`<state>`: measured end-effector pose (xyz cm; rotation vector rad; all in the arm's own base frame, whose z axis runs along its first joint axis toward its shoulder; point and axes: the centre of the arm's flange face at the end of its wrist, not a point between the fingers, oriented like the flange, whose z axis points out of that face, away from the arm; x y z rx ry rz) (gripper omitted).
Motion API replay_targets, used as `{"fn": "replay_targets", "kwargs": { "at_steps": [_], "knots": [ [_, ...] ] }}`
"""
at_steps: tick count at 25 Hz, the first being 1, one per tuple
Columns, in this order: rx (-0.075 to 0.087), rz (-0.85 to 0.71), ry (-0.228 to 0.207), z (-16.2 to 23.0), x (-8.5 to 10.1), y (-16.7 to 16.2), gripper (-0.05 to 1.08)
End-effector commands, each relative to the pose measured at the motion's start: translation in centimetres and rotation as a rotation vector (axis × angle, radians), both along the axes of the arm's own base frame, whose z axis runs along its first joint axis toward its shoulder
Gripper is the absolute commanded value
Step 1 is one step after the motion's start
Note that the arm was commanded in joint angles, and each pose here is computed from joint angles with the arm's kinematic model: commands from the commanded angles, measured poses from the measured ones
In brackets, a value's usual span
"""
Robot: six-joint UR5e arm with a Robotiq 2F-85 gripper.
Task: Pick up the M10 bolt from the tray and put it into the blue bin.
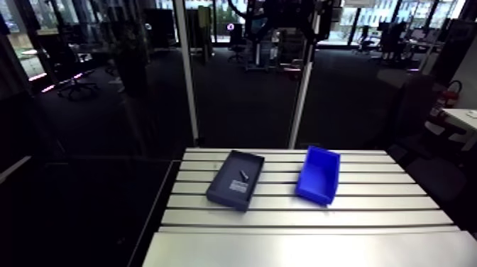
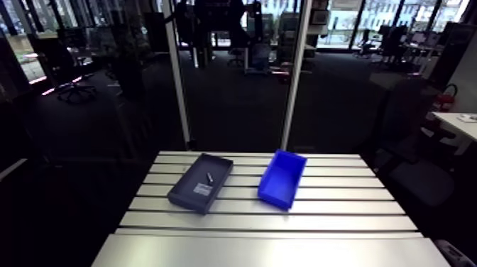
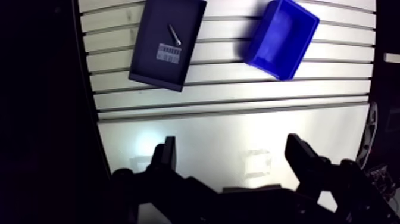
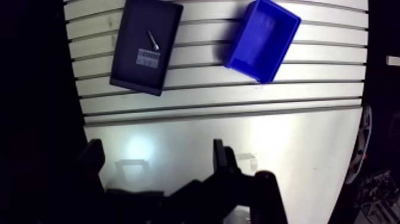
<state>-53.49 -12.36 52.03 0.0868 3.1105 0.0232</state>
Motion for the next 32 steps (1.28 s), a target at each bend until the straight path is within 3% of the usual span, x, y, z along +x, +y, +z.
{"fn": "replay_targets", "kwargs": {
  "at_steps": [1, 17, 19, 28, 32],
  "knots": [
    [0.001, -0.018, 0.034, 1.6, -1.5, 0.3, 0.00],
    [0.001, -0.015, 0.031, 1.5, -1.5, 0.2, 0.00],
    [0.006, 0.009, 0.029, 1.0, -1.4, -0.3, 0.00],
    [0.008, 0.253, 0.032, -3.3, -4.5, -2.1, 0.00],
    [0.015, 0.330, 0.063, -5.4, -5.4, -2.3, 0.01]
  ]
}}
